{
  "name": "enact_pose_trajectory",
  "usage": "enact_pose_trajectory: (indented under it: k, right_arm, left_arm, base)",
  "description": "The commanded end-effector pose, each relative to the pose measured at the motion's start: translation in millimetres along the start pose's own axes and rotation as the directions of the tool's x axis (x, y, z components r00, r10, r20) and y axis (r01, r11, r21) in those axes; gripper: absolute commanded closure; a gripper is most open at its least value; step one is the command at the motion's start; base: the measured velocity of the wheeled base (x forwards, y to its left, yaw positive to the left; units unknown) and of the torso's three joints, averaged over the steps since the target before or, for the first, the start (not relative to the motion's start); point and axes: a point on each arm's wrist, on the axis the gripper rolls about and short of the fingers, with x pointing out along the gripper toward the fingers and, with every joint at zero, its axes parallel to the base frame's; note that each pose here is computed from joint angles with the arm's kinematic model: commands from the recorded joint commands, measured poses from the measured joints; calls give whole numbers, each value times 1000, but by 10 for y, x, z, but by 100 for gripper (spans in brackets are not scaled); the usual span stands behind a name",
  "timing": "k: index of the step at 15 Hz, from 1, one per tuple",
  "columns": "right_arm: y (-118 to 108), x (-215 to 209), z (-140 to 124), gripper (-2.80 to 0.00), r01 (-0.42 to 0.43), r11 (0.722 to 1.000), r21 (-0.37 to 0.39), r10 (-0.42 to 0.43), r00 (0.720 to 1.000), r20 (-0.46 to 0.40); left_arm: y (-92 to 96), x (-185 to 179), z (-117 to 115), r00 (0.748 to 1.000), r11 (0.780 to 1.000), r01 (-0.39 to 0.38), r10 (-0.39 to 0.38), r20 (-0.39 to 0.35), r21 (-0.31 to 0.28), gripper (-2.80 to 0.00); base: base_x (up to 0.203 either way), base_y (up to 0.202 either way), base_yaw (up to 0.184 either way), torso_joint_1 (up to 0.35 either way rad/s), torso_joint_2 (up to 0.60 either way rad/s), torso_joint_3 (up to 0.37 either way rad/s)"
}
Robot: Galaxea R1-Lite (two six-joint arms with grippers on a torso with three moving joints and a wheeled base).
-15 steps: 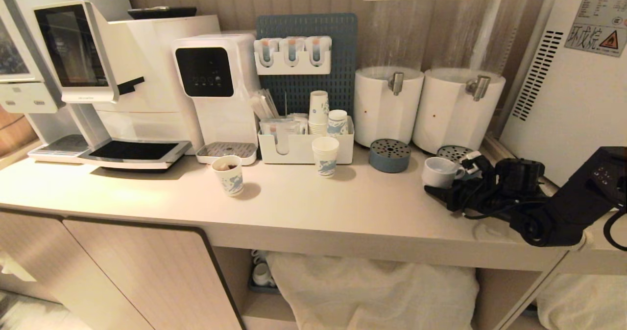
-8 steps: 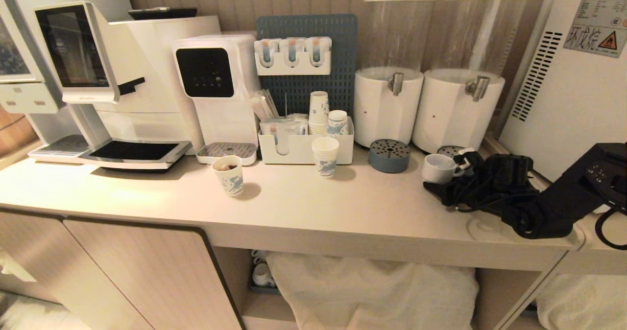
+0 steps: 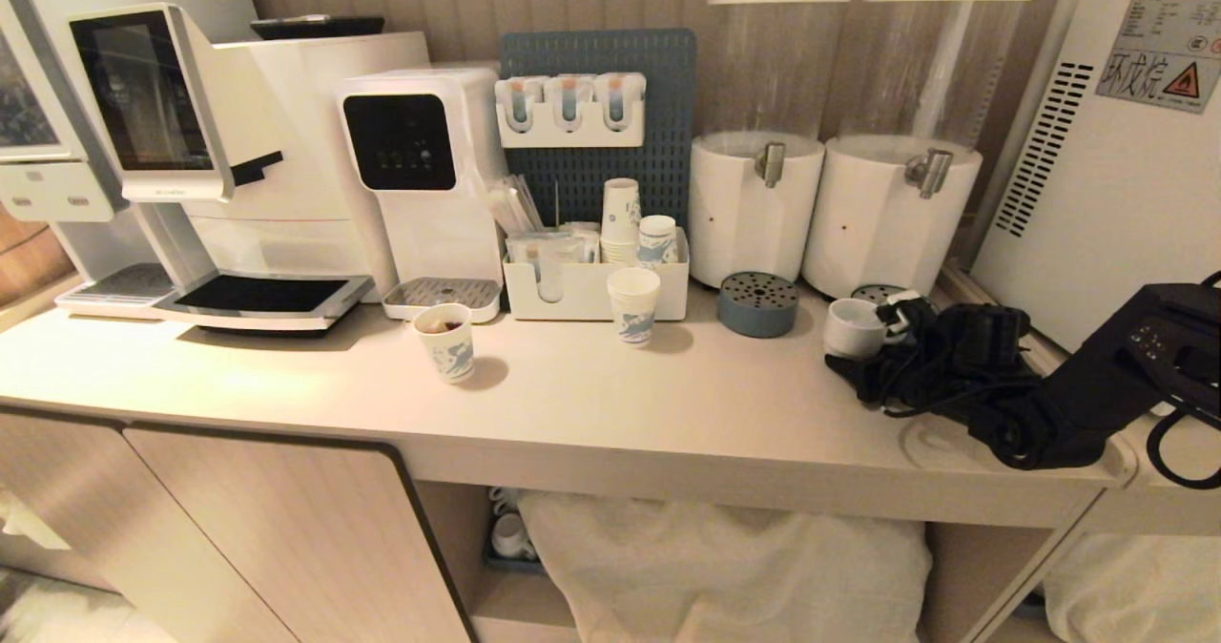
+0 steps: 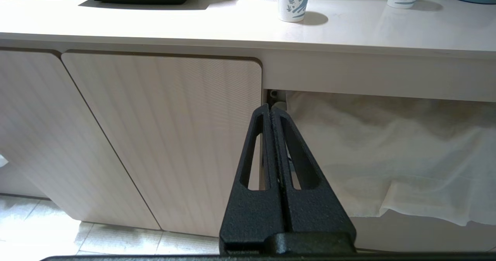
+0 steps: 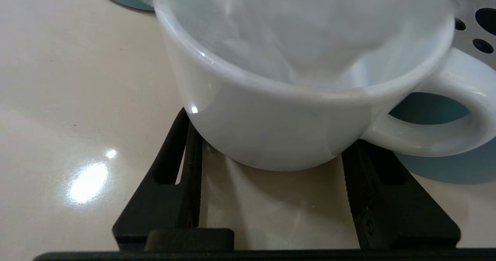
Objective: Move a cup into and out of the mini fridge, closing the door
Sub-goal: Place the ceramic cup on the table
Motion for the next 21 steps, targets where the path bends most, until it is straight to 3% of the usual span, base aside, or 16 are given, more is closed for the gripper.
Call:
enact_pose_trajectory:
  k: [1,4,5,13,21]
  right_arm:
    - [22,23,-38,0,1,1000,-4,-1,1000,-10]
    - [36,38,-73,0,26,999,-34,-26,1000,-16]
    - [36,39,-72,-280,26,999,-34,-26,1000,-17]
    - [47,-18,-54,-280,15,1000,-27,-16,1000,-26]
    - [98,-368,79,-280,-24,1000,-11,24,1000,-20]
  left_arm:
    - [0,1,0,1000,1000,0,0,-1,0,0]
    - [0,1,0,1000,1000,0,0,-1,1,0]
    - [0,1,0,1000,1000,0,0,-1,1,0]
    - [0,1,0,1000,1000,0,0,-1,1,0]
    - [0,1,0,1000,1000,0,0,-1,0,0]
  base:
    - [0,0,0,0,0,0]
    - [0,0,0,0,0,0]
    - [0,0,0,0,0,0]
    - [0,0,0,0,0,0]
    - [0,0,0,0,0,0]
